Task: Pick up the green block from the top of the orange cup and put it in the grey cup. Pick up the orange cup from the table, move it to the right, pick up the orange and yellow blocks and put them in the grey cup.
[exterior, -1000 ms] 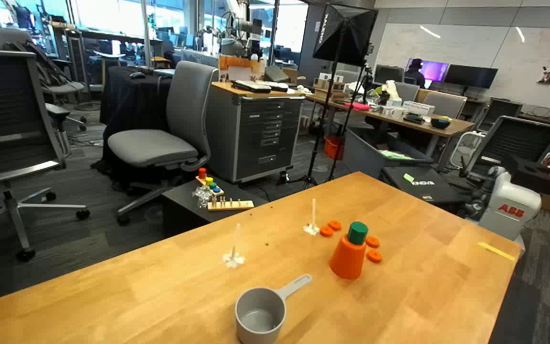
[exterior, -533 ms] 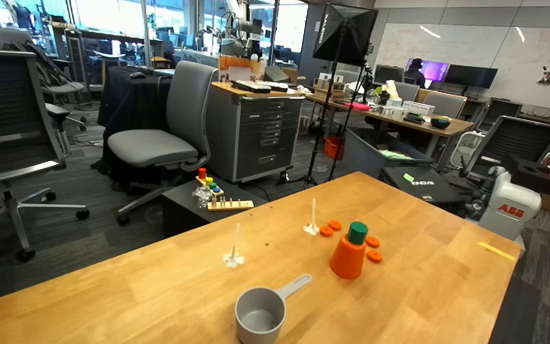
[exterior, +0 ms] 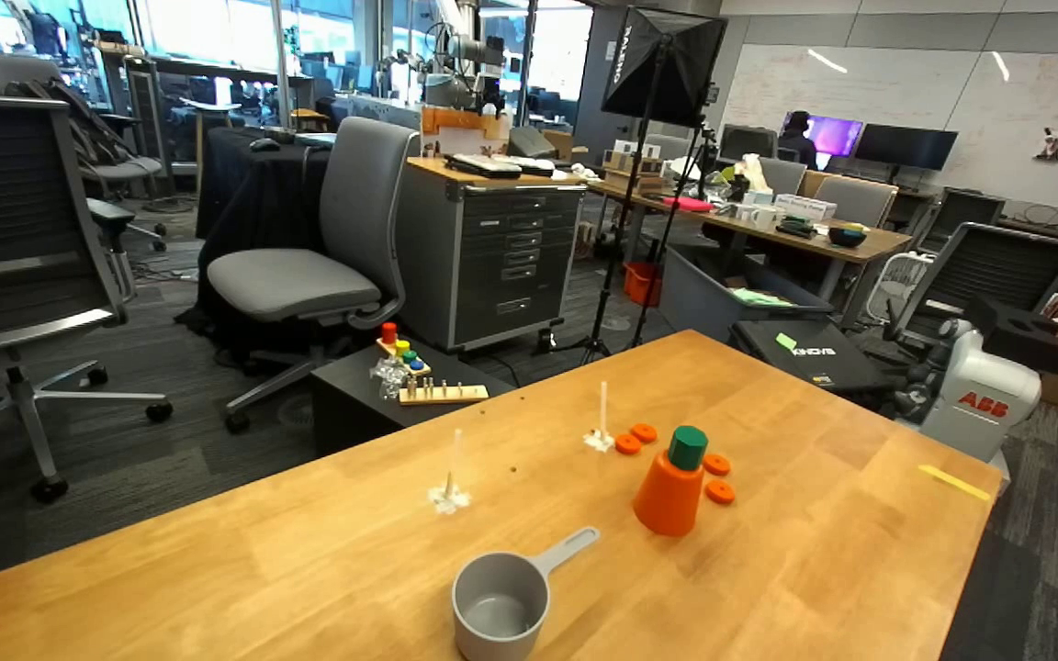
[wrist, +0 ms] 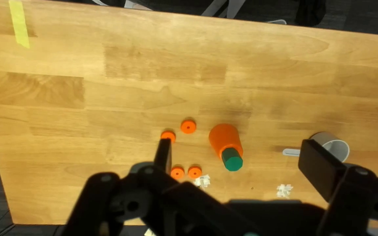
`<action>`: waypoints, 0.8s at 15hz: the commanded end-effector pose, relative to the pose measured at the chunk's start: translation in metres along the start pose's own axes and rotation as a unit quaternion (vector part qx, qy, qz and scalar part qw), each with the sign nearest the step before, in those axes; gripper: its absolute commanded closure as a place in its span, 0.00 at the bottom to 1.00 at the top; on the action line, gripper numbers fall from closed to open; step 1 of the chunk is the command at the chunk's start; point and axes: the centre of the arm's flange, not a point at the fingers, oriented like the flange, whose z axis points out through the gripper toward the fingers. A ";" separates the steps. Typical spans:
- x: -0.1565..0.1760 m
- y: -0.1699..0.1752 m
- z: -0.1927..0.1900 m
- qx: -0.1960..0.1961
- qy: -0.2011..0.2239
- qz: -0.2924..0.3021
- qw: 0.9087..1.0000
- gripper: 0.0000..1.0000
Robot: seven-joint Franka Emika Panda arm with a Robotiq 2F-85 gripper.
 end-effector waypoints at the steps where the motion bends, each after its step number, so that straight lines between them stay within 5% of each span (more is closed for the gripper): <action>1: 0.071 -0.014 0.018 -0.040 -0.018 -0.028 0.999 0.00; 12: 0.230 -0.061 0.119 -0.133 -0.085 -0.071 0.985 0.00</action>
